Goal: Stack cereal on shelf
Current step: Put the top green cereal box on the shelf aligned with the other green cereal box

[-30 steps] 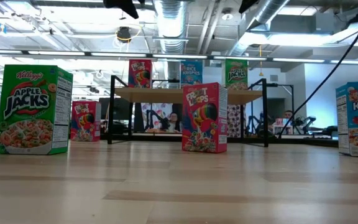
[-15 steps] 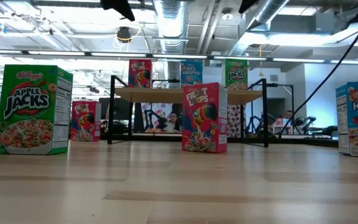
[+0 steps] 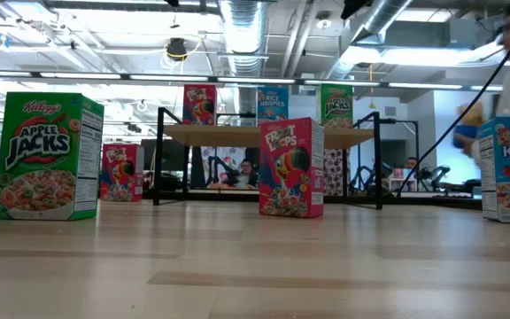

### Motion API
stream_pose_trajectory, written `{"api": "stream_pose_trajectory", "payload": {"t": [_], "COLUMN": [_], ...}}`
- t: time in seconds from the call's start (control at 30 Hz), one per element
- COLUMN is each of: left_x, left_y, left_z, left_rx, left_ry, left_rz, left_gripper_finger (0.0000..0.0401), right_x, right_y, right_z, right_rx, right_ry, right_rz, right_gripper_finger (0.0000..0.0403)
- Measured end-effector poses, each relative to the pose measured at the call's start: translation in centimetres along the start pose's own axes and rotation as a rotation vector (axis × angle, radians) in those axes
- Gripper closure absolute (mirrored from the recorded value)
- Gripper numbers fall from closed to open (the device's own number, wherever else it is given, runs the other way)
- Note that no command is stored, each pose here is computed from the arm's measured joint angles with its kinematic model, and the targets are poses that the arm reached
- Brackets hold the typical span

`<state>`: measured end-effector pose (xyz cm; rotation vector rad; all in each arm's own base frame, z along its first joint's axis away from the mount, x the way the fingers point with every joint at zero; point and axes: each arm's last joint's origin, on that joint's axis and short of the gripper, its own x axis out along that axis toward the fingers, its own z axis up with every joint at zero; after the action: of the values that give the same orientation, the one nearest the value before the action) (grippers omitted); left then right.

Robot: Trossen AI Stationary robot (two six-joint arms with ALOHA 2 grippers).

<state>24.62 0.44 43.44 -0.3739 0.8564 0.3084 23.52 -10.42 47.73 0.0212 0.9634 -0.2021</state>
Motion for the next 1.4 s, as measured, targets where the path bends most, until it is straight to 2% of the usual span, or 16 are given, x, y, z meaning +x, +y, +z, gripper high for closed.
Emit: {"api": "stream_pose_trajectory", "payload": {"t": [0.2, 0.53, 0.87, 1.03, 1.23, 1.4], "left_x": [-0.3, -1.0, -1.7, -2.0, -2.3, -2.3], "left_y": [-1.7, -4.2, -7.0, -7.9, -8.0, -8.8], "left_z": [-1.1, -3.5, -6.2, -7.1, -8.5, -9.4], "left_rx": [0.024, 0.103, 0.26, 0.296, 0.302, 0.314], "left_ry": [0.035, 0.135, 0.19, 0.171, 0.178, 0.194], "left_rz": [-0.039, -0.095, -0.166, -0.139, -0.003, 0.003], "left_gripper_finger": [0.0072, 0.0072, 0.0072, 0.0072, 0.0072, 0.0072], "right_x": [0.1, 0.1, 0.0, -0.2, -0.3, -0.3], "right_y": [1.0, 4.0, 7.2, 8.9, 10.6, 11.8], "right_z": [0.2, 0.7, 0.9, 0.8, 0.7, 0.7], "right_rx": [0.078, 0.133, 0.18, 0.168, 0.171, 0.153], "right_ry": [-0.002, 0.0, 0.013, 0.02, 0.035, 0.046], "right_rz": [0.024, 0.091, 0.164, 0.199, 0.236, 0.257], "right_gripper_finger": [0.0147, 0.0147, 0.0147, 0.0147, 0.0147, 0.0147]}}
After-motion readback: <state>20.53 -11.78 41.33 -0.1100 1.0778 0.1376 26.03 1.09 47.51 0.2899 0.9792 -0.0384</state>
